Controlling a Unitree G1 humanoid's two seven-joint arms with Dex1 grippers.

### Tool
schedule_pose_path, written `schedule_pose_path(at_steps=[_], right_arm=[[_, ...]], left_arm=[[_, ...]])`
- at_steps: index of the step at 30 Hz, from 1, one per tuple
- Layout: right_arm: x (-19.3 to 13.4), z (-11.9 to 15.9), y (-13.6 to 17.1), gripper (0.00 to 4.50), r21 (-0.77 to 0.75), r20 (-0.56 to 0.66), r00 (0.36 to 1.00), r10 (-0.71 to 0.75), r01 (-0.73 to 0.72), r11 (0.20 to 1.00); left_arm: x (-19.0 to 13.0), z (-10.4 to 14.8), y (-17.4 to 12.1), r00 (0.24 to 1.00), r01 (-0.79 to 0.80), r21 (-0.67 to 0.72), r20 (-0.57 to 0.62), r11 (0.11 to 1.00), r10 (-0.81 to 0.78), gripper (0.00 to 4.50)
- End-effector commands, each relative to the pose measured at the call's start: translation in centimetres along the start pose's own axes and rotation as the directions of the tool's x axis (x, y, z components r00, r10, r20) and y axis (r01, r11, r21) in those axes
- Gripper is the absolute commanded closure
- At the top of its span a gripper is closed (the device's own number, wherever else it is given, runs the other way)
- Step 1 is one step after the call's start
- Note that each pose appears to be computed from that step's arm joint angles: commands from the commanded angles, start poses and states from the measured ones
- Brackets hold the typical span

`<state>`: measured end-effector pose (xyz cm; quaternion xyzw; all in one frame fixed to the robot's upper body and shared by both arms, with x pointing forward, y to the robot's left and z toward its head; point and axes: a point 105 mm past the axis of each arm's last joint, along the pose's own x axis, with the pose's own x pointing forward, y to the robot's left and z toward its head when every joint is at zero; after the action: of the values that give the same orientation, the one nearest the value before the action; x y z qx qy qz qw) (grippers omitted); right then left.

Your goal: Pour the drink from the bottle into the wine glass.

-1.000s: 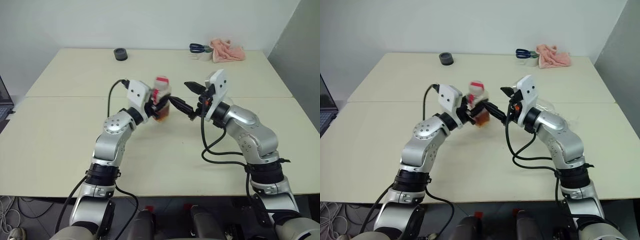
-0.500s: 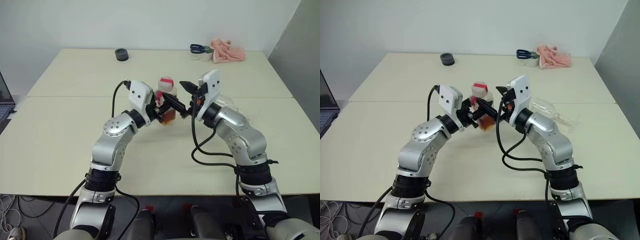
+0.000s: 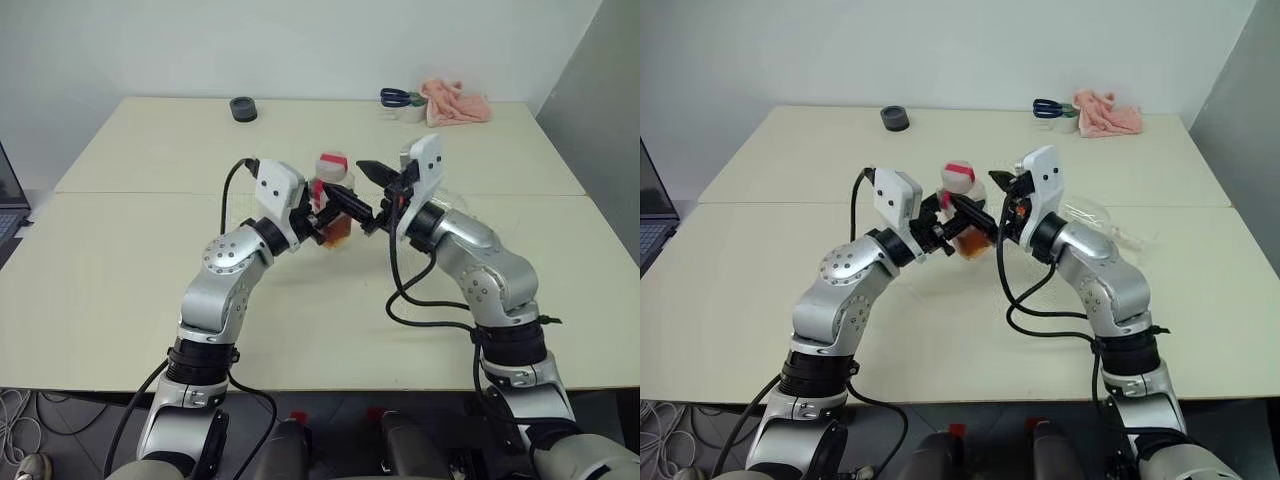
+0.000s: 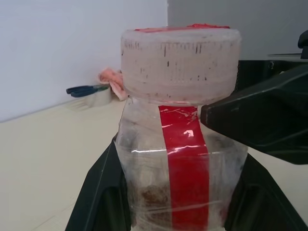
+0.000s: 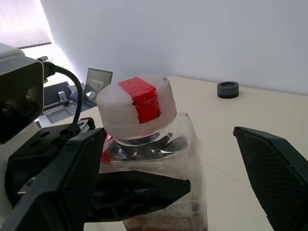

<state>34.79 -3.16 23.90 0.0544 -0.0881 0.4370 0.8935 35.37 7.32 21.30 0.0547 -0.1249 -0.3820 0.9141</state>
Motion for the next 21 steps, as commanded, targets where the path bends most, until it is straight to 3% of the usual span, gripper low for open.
schedule_pose_path(at_steps=[1, 4, 9, 13, 17, 21], right_arm=[[-0.2, 4.5, 0.2, 0.0, -0.007, 0.153, 0.988, 0.028, -0.027, 1.0], [-0.3, 4.5, -0.2, 0.0, 0.078, 0.154, 0.988, 0.013, -0.025, 0.997], [-0.7, 5.1, -0.1, 0.0, 0.076, 0.17, 0.985, 0.028, -0.041, 0.996], [-1.3, 5.7, 0.8, 0.0, -0.106, 0.175, 0.979, 0.1, -0.082, 0.991], [-1.9, 5.6, 1.4, 0.0, -0.349, 0.144, 0.978, 0.154, -0.095, 0.932], [-2.5, 6.1, 1.1, 0.0, -0.374, 0.162, 0.975, 0.154, -0.083, 0.924]], left_arm=[[0.1, -0.3, -1.1, 0.999, 0.046, 0.004, -0.01, 0.999, -0.046, 2.7], [0.0, -0.2, -1.1, 0.999, 0.046, 0.005, -0.008, 0.999, -0.045, 2.7], [0.0, -0.2, -1.1, 0.999, 0.045, 0.003, -0.008, 0.999, -0.045, 2.7], [-0.1, -0.2, -1.1, 0.999, 0.045, 0.0, -0.01, 0.999, -0.045, 2.7], [-0.2, -0.3, -1.1, 0.999, 0.045, -0.001, -0.013, 0.999, -0.045, 2.7], [-0.2, -0.3, -1.1, 0.999, 0.046, 0.0, -0.014, 0.999, -0.046, 2.7]])
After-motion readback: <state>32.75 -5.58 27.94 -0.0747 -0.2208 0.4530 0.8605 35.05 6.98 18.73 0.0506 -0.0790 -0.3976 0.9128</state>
